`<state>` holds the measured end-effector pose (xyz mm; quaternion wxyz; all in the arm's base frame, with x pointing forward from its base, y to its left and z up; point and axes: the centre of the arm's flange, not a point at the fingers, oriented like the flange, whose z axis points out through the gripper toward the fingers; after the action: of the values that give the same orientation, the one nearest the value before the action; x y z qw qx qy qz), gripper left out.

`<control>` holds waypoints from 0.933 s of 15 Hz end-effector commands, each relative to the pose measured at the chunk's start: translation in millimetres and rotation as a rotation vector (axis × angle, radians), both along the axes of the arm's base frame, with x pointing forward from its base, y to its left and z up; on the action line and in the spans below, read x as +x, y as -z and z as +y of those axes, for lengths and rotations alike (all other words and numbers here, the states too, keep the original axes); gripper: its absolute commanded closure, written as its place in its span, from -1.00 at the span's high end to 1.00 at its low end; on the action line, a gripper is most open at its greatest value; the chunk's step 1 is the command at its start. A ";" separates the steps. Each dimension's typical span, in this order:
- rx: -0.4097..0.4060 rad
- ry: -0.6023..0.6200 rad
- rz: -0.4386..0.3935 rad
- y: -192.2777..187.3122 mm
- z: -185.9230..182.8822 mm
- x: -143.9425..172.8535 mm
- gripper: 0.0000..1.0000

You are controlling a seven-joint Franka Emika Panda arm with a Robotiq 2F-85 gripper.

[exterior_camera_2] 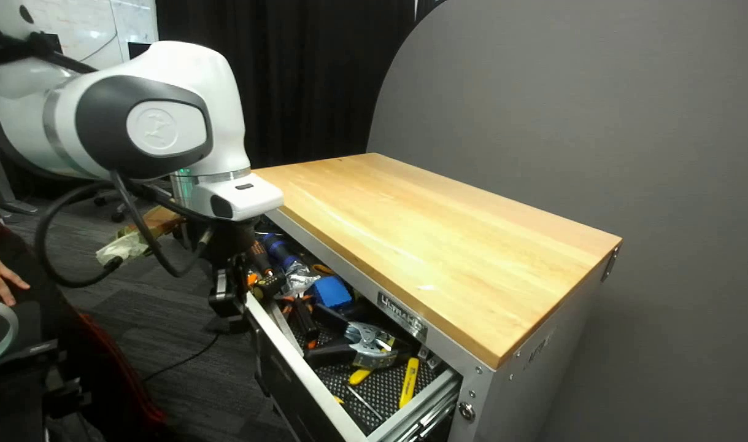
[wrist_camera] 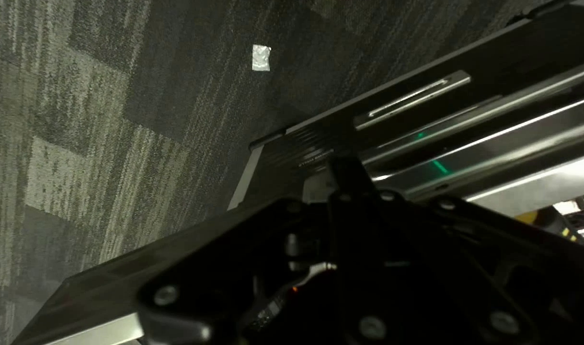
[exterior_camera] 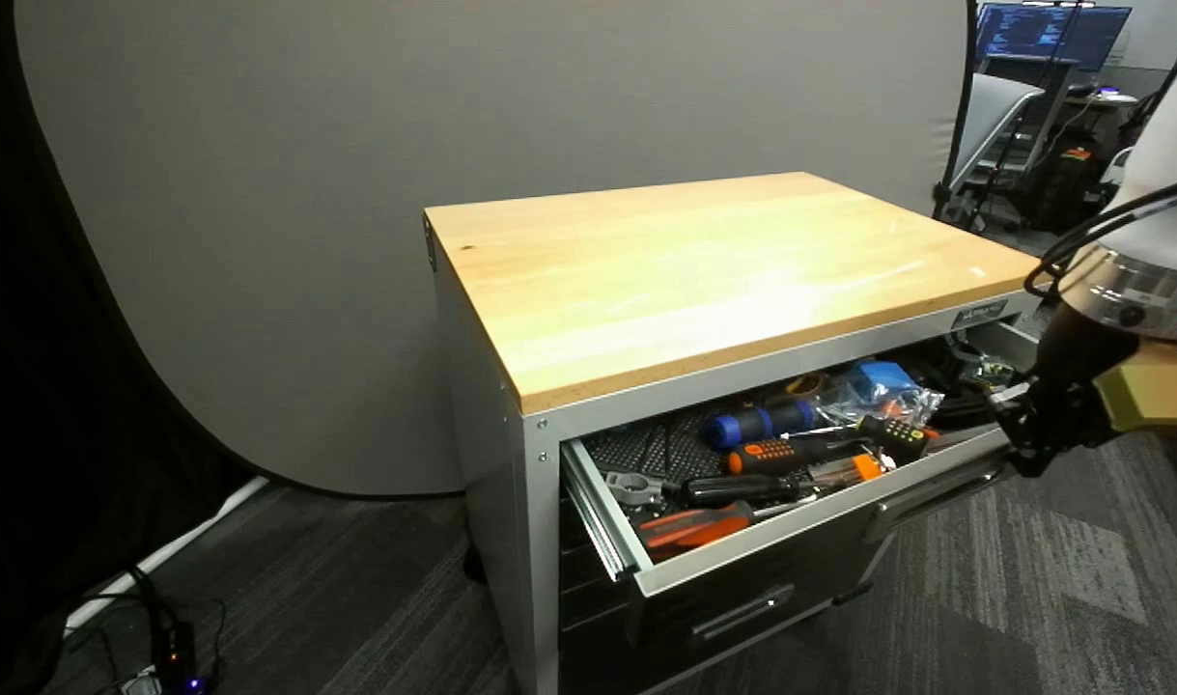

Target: Put the screwdriver in the drawer then close the drawer

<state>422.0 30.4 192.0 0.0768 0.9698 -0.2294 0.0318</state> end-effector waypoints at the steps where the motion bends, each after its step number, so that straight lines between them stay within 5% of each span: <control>1: 0.009 -0.014 -0.118 -8.6 26.4 45.8 -0.99; 11: 0.010 -0.057 -0.297 -32.5 64.8 112.6 -0.99; 14: 0.012 -0.071 -0.254 -33.0 57.6 111.4 -0.99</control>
<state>525.9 91.5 226.7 0.0404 0.9642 -0.2102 0.1566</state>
